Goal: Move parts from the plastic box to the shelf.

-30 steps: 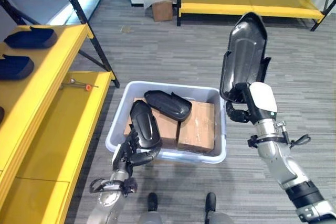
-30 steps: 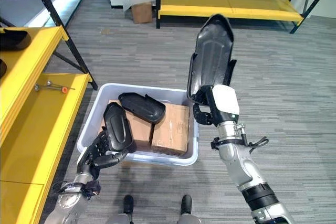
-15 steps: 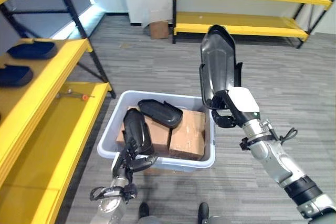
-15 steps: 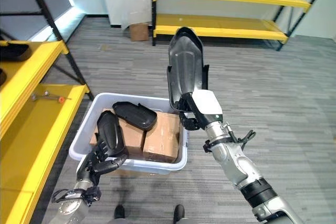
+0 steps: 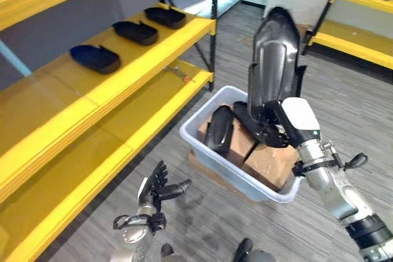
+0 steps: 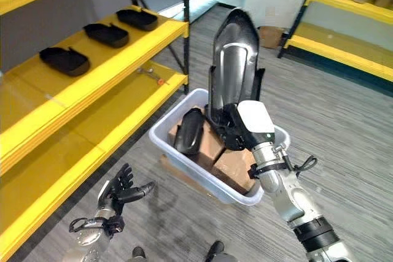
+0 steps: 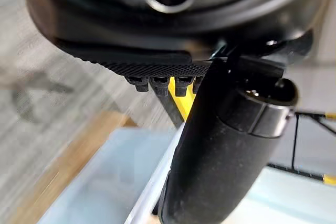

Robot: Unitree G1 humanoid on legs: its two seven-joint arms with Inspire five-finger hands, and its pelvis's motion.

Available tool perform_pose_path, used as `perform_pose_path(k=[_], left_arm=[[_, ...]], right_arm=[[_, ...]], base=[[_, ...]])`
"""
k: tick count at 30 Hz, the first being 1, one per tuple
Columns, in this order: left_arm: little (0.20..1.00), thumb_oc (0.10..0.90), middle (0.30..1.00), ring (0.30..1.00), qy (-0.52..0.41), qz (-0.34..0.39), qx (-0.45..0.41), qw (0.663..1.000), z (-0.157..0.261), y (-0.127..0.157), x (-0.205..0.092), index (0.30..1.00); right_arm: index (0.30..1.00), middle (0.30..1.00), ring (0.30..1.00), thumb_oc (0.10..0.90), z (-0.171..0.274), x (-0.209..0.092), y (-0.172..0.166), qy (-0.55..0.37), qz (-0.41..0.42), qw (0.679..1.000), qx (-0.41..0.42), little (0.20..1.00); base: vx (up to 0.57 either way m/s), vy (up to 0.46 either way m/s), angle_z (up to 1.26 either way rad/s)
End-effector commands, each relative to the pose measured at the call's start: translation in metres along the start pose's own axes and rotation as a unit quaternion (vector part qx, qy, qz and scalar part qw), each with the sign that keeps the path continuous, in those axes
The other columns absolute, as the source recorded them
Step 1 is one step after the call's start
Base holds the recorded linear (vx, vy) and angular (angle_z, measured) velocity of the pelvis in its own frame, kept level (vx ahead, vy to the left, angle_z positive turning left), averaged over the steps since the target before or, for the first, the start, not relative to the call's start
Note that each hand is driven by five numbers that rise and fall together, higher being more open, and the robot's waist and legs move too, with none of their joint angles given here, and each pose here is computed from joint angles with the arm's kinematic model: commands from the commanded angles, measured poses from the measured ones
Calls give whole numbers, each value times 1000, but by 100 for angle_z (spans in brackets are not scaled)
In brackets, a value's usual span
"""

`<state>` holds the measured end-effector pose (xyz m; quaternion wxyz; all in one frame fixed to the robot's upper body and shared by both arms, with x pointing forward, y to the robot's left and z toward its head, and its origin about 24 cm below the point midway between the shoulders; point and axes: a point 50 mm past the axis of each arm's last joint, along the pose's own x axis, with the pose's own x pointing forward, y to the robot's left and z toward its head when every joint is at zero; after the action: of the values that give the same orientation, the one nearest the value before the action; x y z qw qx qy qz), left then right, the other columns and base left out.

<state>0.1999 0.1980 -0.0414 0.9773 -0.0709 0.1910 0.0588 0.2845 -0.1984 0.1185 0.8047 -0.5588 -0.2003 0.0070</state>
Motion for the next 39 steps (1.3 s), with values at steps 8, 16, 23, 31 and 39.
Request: perform_pose_path(k=[8,16,23,31,39], left_arm=[[1000,900,1000,1000,-123,-9,39,992,49,7,-3,1000],[1000,900,1000,1000,-133,12,41,990,53,16,-6,1000],[1000,900,1000,1000,-139,33,37,989,53,24,-11,1000],[1000,900,1000,1000,-148,37,59,987,61,26,-7,1000],[1000,900,1000,1000,-149,9,78,986,62,17,0,1000]], right_arm=[[300,300,300,400,27,26,-46,-68,-128,989,0,300],[300,300,300,400,38,37,-31,-78,-95,992,12,300],[300,300,300,400,53,52,-21,-99,-72,992,11,300],[300,300,300,400,59,53,-9,-102,-51,993,25,300],[300,300,300,400,57,47,-17,-112,-57,991,38,300]], base=[[74,175,32],[67,134,30],[59,108,14],[50,138,33],[110,-15,62]])
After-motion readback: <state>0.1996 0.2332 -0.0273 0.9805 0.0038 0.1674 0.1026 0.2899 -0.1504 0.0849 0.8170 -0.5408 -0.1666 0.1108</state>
